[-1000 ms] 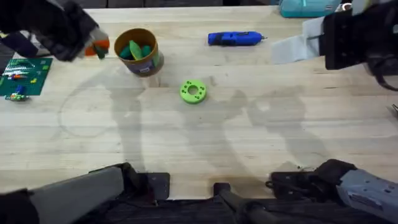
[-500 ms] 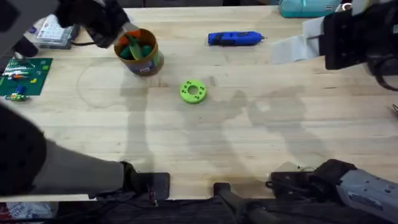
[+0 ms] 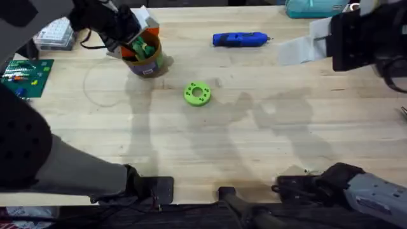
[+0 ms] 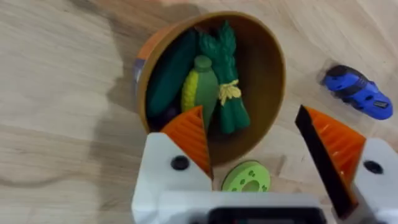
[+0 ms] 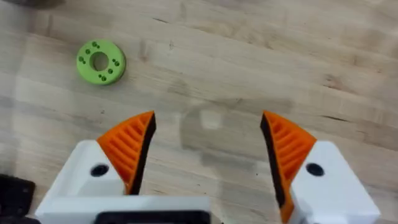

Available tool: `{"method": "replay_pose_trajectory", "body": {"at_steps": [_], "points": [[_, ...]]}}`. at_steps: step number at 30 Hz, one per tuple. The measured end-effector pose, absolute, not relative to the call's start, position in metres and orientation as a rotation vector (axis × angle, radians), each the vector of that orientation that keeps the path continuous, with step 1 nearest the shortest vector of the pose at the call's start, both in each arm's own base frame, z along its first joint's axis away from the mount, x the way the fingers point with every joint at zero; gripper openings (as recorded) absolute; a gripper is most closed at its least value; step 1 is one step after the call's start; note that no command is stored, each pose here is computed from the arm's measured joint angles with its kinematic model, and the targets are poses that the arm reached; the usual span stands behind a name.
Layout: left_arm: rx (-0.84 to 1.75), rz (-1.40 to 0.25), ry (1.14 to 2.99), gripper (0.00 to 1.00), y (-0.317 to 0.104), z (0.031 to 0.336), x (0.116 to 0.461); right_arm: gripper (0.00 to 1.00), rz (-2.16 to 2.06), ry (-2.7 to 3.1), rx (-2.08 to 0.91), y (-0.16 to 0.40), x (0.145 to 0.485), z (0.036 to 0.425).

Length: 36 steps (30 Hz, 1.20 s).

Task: Pick up the gripper from the table and insert it into the empty holder that is missing its gripper. Then pick up a screw, insert it into the mounting hole, and use the screwdriver to tighten it. Finally, clean up the table by picking up the vegetable and placing it into the bucket.

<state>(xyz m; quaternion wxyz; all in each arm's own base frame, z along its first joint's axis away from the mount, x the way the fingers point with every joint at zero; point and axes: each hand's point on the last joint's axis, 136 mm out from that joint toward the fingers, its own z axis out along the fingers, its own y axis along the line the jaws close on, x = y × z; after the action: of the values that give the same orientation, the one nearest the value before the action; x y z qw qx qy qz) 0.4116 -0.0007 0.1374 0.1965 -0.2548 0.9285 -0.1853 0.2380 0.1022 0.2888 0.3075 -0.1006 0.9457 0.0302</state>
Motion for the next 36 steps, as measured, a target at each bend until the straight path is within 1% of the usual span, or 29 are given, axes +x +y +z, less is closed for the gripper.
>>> {"method": "replay_pose_trajectory", "body": {"at_steps": [3,5,7,8,9,11,14,18,22,27,31,36], "points": [[-0.699,-0.513,2.592,0.858,0.001,0.153,0.402,0.995,0.08,2.501,-0.266,0.102,0.238,0.289],[-0.67,-0.505,2.588,0.87,0.001,0.169,0.392,0.995,0.08,2.501,-0.266,0.102,0.238,0.289],[-0.615,-0.496,2.564,0.882,0.0,0.193,0.382,0.995,0.08,2.501,-0.266,0.102,0.238,0.289],[-0.579,-0.489,2.552,0.916,-0.001,0.206,0.376,0.995,0.08,2.501,-0.266,0.102,0.238,0.289],[-0.55,-0.483,2.54,0.931,-0.002,0.219,0.368,0.995,0.08,2.501,-0.266,0.102,0.238,0.289],[-0.484,-0.467,2.513,0.947,-0.005,0.244,0.349,0.995,0.08,2.501,-0.266,0.102,0.238,0.289],[-0.399,-0.442,2.485,0.951,-0.009,0.272,0.316,0.995,0.08,2.501,-0.266,0.102,0.238,0.289],[-0.286,-0.401,2.45,0.953,-0.015,0.298,0.27,0.995,0.08,2.501,-0.266,0.102,0.238,0.289],[-0.197,-0.363,2.363,0.952,-0.019,0.322,0.237,0.995,0.08,2.501,-0.266,0.102,0.238,0.289],[-0.151,-0.338,2.297,0.954,-0.023,0.337,0.204,0.995,0.08,2.501,-0.266,0.102,0.238,0.289],[-0.098,-0.313,2.264,0.981,-0.026,0.343,0.183,0.995,0.08,2.501,-0.266,0.102,0.238,0.289],[-0.088,-0.308,2.261,0.982,-0.026,0.343,0.18,0.995,0.08,2.501,-0.266,0.102,0.238,0.289]]}}
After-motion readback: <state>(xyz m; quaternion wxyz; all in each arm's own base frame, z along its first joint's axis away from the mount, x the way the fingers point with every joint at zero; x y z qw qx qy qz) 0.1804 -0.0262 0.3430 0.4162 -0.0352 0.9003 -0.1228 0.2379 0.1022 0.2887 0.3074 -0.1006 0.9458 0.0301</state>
